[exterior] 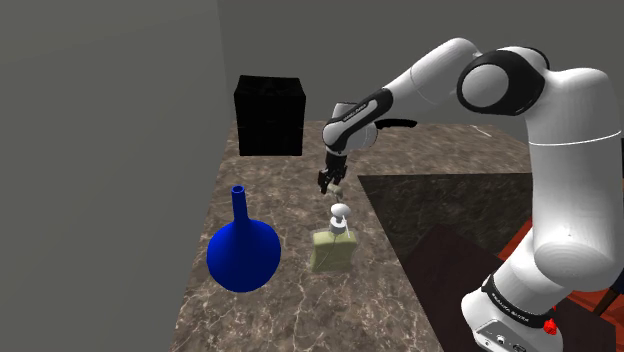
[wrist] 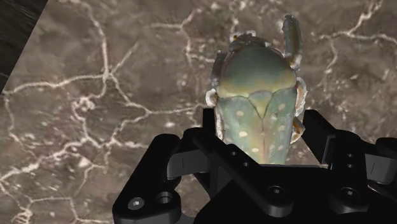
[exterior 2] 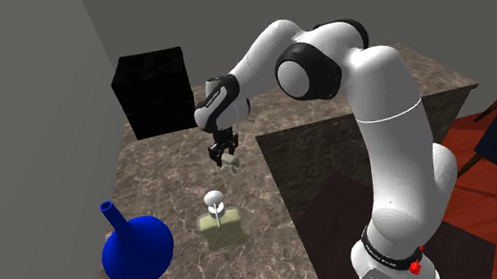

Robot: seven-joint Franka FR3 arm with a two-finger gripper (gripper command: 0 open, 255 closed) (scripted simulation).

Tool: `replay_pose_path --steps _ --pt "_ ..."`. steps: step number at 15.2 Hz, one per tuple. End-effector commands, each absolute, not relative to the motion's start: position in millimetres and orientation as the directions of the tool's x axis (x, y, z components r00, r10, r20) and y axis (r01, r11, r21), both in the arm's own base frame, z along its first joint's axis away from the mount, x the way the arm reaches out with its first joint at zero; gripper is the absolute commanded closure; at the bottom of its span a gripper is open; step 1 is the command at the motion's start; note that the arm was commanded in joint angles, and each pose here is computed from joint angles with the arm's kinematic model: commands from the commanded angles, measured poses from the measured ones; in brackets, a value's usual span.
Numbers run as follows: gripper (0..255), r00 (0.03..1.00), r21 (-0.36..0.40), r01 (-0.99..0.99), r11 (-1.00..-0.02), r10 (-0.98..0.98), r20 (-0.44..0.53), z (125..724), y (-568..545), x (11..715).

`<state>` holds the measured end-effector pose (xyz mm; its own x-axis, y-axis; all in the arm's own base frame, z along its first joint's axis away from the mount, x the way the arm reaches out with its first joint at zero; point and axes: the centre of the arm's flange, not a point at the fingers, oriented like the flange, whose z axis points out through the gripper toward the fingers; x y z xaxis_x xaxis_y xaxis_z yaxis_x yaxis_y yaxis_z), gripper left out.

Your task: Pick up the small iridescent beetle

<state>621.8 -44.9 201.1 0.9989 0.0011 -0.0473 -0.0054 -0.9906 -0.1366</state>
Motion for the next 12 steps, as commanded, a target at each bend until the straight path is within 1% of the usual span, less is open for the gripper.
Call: replay_pose_path --steps 1,12 --pt "255 0.999 -0.137 -0.005 -0.991 0.001 -0.047 210 -45 622" --pt "255 0.999 -0.137 -0.005 -0.991 0.001 -0.047 268 -45 622"
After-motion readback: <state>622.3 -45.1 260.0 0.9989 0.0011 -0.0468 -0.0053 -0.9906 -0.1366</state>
